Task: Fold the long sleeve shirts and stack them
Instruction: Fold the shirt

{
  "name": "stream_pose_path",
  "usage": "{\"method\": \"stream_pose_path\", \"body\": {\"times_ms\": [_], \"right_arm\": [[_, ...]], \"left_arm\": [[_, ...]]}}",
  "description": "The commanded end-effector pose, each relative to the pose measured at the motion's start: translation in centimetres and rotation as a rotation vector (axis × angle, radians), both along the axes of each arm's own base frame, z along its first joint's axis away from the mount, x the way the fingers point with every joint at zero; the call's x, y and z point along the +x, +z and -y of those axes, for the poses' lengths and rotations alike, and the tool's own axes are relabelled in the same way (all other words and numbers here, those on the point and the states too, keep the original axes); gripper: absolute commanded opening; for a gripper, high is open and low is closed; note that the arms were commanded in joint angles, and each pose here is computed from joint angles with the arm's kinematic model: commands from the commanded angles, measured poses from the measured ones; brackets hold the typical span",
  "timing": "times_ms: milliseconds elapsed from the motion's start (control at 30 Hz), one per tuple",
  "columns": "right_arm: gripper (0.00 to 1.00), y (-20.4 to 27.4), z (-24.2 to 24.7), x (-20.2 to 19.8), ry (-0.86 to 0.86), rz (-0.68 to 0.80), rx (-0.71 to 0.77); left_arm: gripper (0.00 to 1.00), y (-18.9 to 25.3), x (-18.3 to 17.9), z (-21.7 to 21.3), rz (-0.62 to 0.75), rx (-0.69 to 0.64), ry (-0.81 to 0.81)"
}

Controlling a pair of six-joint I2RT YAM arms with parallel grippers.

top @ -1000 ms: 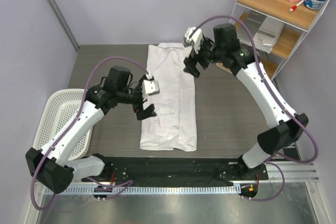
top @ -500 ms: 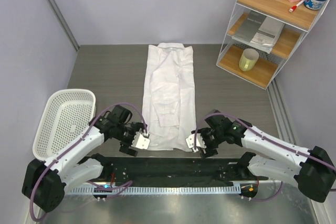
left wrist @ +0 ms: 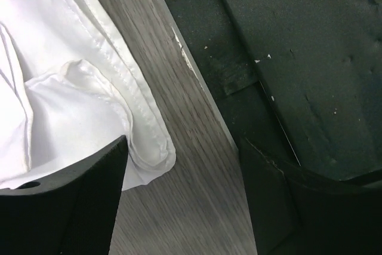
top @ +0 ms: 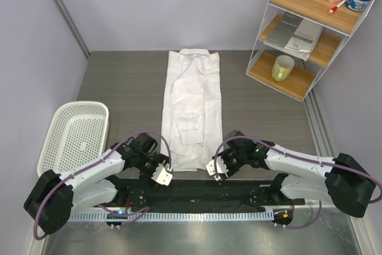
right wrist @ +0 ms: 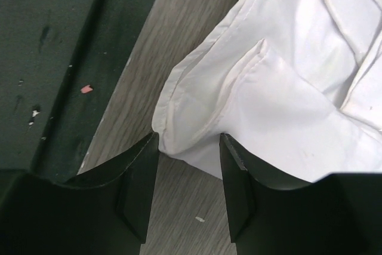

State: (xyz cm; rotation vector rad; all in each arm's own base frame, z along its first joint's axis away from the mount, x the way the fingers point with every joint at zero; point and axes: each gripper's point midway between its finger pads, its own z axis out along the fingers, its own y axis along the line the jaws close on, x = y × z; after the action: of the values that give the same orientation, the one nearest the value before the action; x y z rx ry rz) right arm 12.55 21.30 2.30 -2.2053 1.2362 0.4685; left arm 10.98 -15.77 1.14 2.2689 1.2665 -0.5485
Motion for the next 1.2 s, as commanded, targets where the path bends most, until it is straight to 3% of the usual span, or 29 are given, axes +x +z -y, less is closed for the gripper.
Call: {"method": "stream_pose_path", "body": {"times_ms": [0,200,433,533,567,633,900,1167], "right_arm": [[0.51,-0.8,-0.5,0.9,0.01,0.057,0.004],[0.41,-1.7,-0.2,1.5,0.007,0.092,-0.028],[0.11,-0.6,-0.5,2.2,-0.031,0.107,-0.012],[0.03,0.0,-0.2,1.9,-0.029,0.109,-0.007],[0.01,0.3,-0.2,1.8,-0.028,0.108,-0.001],[0.01,0.9,-0.2,1.4,-0.028,0.103,0.006],[0.01,4.5,-1.8,-3.9,0.007,0.007,0.026],[0.01,6.5,-1.9,-3.5,-0.087,0.016,0.044]], "left_arm": [[0.69,0.0,2.5,1.9,0.095,-0.05,0.0],[0.53,0.0,3.9,3.1,0.085,-0.058,0.047],[0.36,0.9,5.4,3.8,0.096,-0.072,0.116],[0.2,1.5,5.5,4.3,0.066,-0.092,0.159],[0.08,1.8,5.3,4.5,0.055,-0.099,0.17],[0.01,2.5,4.6,5.0,0.051,-0.101,0.147],[0.0,6.5,-2.6,5.0,-0.043,-0.136,0.03],[0.0,8.2,-2.0,4.3,-0.042,-0.131,0.145]]}}
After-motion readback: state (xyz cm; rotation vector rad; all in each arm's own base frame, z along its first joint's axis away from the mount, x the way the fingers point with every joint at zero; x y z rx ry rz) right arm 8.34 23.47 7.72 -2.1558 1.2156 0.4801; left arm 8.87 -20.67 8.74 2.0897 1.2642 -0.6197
